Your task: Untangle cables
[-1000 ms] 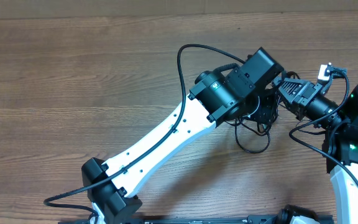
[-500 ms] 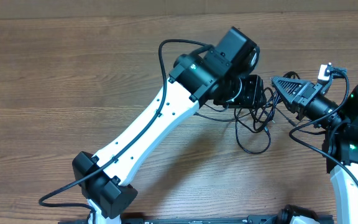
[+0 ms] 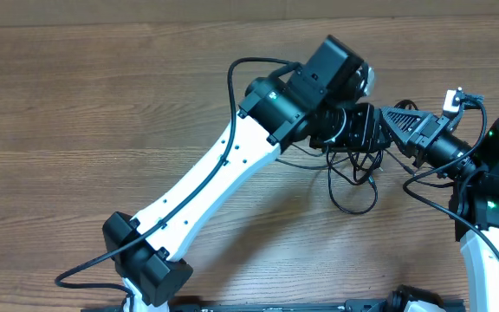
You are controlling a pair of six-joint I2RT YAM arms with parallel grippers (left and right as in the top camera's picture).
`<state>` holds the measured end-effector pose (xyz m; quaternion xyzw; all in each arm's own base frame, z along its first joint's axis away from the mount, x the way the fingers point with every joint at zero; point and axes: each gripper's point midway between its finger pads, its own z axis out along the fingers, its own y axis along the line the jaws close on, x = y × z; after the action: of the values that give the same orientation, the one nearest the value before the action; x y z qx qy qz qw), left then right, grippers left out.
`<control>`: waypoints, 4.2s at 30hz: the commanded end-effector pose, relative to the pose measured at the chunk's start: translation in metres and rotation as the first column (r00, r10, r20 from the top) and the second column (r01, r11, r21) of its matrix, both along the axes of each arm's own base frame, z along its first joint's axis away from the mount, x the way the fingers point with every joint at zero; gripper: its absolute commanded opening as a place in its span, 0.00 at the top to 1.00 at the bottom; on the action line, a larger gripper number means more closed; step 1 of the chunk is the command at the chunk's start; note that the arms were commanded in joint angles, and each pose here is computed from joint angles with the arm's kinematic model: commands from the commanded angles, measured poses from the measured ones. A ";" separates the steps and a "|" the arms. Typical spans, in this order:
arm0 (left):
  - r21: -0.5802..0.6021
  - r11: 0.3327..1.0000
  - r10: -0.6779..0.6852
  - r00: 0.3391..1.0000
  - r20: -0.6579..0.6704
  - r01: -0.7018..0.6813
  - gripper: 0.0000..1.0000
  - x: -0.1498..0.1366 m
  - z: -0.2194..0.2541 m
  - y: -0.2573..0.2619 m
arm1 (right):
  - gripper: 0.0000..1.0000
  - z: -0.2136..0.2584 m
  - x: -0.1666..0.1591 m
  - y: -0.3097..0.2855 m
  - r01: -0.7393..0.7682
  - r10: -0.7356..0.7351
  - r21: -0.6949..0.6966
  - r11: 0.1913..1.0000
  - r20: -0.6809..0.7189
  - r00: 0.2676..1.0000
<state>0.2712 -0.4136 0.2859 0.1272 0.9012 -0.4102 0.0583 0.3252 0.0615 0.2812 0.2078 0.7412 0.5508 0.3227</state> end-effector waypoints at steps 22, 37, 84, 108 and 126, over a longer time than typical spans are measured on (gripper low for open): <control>0.264 0.951 0.114 0.977 0.182 -0.160 0.96 0.003 -0.031 0.019 | 0.96 0.004 0.000 0.002 -0.007 0.007 -0.010 1.000 0.020 1.000; 0.419 0.905 -0.035 0.971 0.237 -0.070 0.96 -0.001 -0.038 0.063 | 0.96 0.004 0.000 0.001 -0.004 0.005 -0.019 1.000 0.028 1.000; -0.277 0.960 0.009 0.990 -0.141 -0.048 0.91 -0.005 0.108 0.139 | 0.96 -0.007 0.003 -0.005 0.032 -0.031 -0.066 0.997 0.009 0.999; 0.235 0.946 0.193 0.970 0.150 -0.224 0.00 0.038 0.033 0.219 | 0.96 -0.010 0.001 -0.004 0.029 -0.030 -0.061 0.998 -0.008 1.000; 0.422 0.871 0.176 0.962 0.207 -0.251 0.00 0.038 0.016 0.252 | 0.96 0.148 -0.028 0.016 -0.151 0.076 0.111 0.982 0.496 0.865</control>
<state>0.3095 -0.1668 0.2940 0.0636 0.9732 -0.1805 0.1277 0.3128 0.0760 0.3914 0.0331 0.6451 0.6142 0.4533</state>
